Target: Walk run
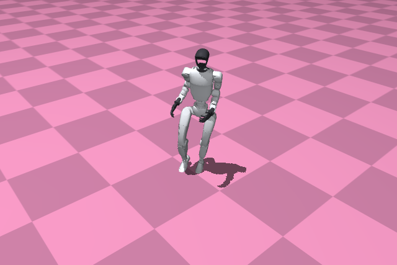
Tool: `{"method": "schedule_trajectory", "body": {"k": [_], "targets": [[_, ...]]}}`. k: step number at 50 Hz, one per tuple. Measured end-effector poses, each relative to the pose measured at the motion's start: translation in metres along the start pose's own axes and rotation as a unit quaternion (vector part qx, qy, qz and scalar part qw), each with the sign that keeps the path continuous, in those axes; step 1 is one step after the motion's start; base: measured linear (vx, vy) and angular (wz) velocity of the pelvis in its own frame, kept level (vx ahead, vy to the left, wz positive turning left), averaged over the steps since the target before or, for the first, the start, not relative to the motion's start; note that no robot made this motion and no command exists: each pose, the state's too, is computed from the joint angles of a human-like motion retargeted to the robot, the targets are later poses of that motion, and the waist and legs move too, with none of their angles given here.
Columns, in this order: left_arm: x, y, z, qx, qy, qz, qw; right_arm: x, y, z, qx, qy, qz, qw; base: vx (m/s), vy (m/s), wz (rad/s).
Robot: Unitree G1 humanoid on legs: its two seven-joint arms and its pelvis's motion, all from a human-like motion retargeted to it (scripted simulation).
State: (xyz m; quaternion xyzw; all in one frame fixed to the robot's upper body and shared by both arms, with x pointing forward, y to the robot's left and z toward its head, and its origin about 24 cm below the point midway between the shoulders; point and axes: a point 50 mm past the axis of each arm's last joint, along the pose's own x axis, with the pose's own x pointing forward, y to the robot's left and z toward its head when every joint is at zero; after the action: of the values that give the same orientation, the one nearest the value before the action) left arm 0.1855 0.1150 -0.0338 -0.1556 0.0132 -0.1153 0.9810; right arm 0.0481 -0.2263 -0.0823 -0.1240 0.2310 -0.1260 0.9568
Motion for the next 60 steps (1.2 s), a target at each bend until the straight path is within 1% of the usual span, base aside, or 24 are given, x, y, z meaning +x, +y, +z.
{"method": "schedule_trajectory", "body": {"k": [4, 8, 12, 15, 19, 23, 26, 30, 35, 38, 40, 43, 47, 50, 54, 57, 58, 60], "targets": [[-0.004, 0.001, 0.004, 0.008, -0.004, -0.025, 1.000, -0.012, 0.000, -0.003, 0.035, 0.002, -0.030, 0.999, 1.14, -0.52, 2.13], [-0.017, 0.018, 0.004, 0.026, 0.011, -0.019, 0.999, 0.005, 0.014, 0.013, 0.071, -0.030, -0.043, 0.996, 1.14, -0.63, -0.07], [-0.044, 0.037, 0.000, 0.041, 0.033, 0.011, 0.999, 0.046, 0.033, 0.056, 0.095, -0.110, -0.029, 0.989, 1.20, -0.43, -0.19], [-0.054, 0.030, -0.016, 0.006, 0.054, 0.044, 0.998, 0.077, 0.024, 0.095, 0.122, -0.183, -0.020, 0.975, 1.00, -0.10, 1.04], [-0.068, 0.022, -0.026, -0.027, 0.069, 0.067, 0.995, 0.089, 0.012, 0.140, 0.155, -0.278, -0.044, 0.947, 1.21, -0.48, 0.11], [-0.069, 0.024, -0.025, -0.016, 0.078, 0.046, 0.996, 0.082, -0.001, 0.164, 0.135, -0.343, -0.060, 0.928, 0.94, -0.34, -0.52], [-0.061, 0.024, -0.018, 0.017, 0.070, 0.023, 0.997, 0.074, -0.005, 0.161, 0.103, -0.338, -0.061, 0.934, 1.10, -0.28, -0.02], [-0.043, 0.018, -0.002, 0.046, 0.034, 0.004, 0.998, 0.064, 0.002, 0.136, 0.083, -0.289, -0.044, 0.953, 1.25, -0.30, 0.23], [-0.027, 0.015, 0.017, 0.040, -0.021, 0.008, 0.999, 0.041, 0.015, 0.072, 0.037, -0.163, 0.021, 0.986, 1.48, -0.25, 0.76], [-0.010, 0.015, 0.021, 0.020, -0.032, 0.000, 0.999, 0.027, 0.025, 0.038, 0.052, -0.089, 0.046, 0.994, 1.00, -0.34, -0.15], [-0.001, 0.016, 0.021, 0.014, -0.032, -0.002, 0.999, 0.012, 0.023, 0.023, 0.074, -0.061, 0.050, 0.994, 0.91, -0.32, -0.34], [0.004, 0.016, 0.022, 0.016, -0.032, -0.003, 0.999, -0.007, 0.013, 0.010, 0.098, -0.040, 0.024, 0.994, 1.21, -0.38, 0.56], [0.002, 0.014, 0.027, 0.027, -0.041, -0.023, 0.999, -0.013, -0.002, 0.014, 0.108, -0.063, -0.031, 0.992, 0.95, -0.28, 0.99], [-0.001, 0.017, 0.030, 0.038, -0.042, -0.035, 0.998, -0.004, -0.003, 0.028, 0.114, -0.095, -0.057, 0.987, 1.02, -0.38, 0.43], [-0.008, 0.026, 0.027, 0.052, -0.027, -0.042, 0.997, 0.025, 0.010, 0.063, 0.129, -0.158, -0.095, 0.974, 1.19, -0.45, -0.39], [-0.025, 0.029, 0.013, 0.057, 0.006, -0.047, 0.997, 0.045, 0.028, 0.089, 0.150, -0.198, -0.117, 0.961, 1.31, -0.34, -0.77], [-0.028, 0.027, 0.007, 0.055, 0.020, -0.048, 0.997, 0.053, 0.030, 0.098, 0.161, -0.214, -0.119, 0.956, 1.43, -0.42, -0.61], [-0.032, 0.020, -0.002, 0.041, 0.029, -0.028, 0.998, 0.065, 0.036, 0.117, 0.178, -0.251, -0.092, 0.947, 1.16, -0.58, -0.90]]}}
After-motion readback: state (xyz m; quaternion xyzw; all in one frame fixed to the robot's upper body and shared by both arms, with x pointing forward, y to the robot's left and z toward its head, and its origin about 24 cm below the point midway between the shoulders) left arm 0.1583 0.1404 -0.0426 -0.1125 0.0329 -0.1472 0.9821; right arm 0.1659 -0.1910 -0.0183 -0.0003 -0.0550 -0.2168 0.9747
